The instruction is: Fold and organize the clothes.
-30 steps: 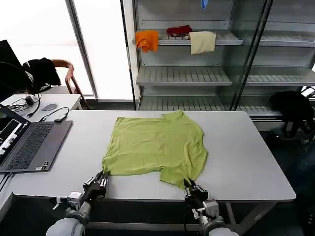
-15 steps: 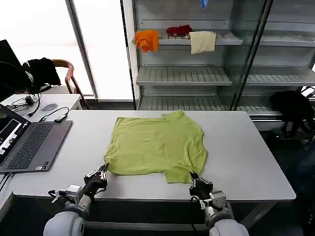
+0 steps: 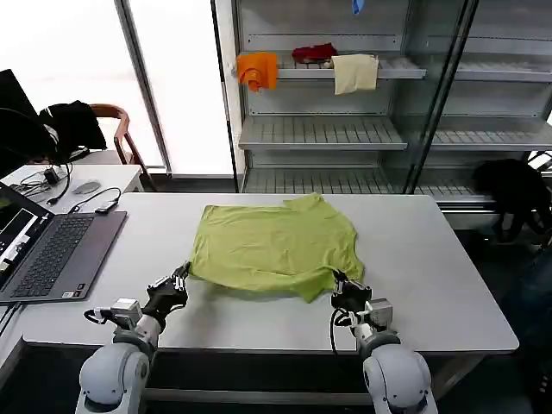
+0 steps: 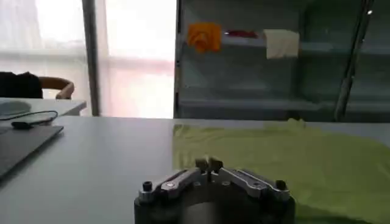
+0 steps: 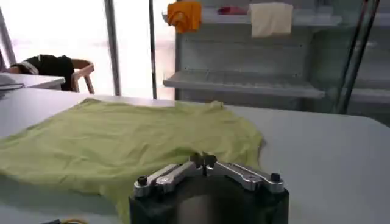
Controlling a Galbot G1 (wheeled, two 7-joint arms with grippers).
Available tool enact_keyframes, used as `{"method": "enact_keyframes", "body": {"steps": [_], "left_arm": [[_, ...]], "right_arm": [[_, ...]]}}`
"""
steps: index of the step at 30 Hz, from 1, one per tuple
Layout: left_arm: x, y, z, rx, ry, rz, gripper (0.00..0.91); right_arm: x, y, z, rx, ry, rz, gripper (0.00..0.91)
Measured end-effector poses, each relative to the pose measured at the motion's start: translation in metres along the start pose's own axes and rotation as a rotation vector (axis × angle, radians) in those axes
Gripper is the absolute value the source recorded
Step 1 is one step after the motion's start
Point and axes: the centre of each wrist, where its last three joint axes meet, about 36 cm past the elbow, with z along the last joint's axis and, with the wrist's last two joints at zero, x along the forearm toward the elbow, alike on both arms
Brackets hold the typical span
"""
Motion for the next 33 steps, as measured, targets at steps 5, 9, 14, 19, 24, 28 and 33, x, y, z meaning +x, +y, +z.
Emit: {"method": "enact_keyframes", "body": {"steps": [5, 9, 14, 19, 24, 28, 33], "left_arm": [[-0.018, 0.004, -0.004, 0.024, -0.012, -0.011, 0.000], [-0.033, 0.008, -0.007, 0.030, -0.015, -0.017, 0.000], [-0.051, 0.012, -0.007, 0.031, -0.007, -0.018, 0.000], [-0.065, 0.017, -0.007, 0.020, 0.008, -0.016, 0.010], [-0.075, 0.024, -0.006, 0.009, 0.024, -0.026, 0.282], [-0.080, 0.029, -0.003, -0.004, 0.040, -0.034, 0.907], [-0.082, 0.033, -0.004, -0.015, 0.038, -0.039, 0.907]], "right_arm": [[-0.019, -0.005, -0.004, -0.005, 0.001, 0.009, 0.000], [-0.035, -0.008, -0.008, -0.003, 0.001, 0.011, 0.000], [-0.055, -0.009, -0.013, 0.000, 0.006, 0.010, 0.000], [-0.074, -0.009, -0.017, 0.008, 0.012, 0.009, 0.000], [-0.090, -0.010, -0.019, 0.014, 0.020, 0.011, 0.907], [-0.101, -0.009, -0.020, 0.019, 0.022, 0.020, 0.907], [-0.112, -0.009, -0.023, 0.023, 0.015, 0.030, 0.907]]}}
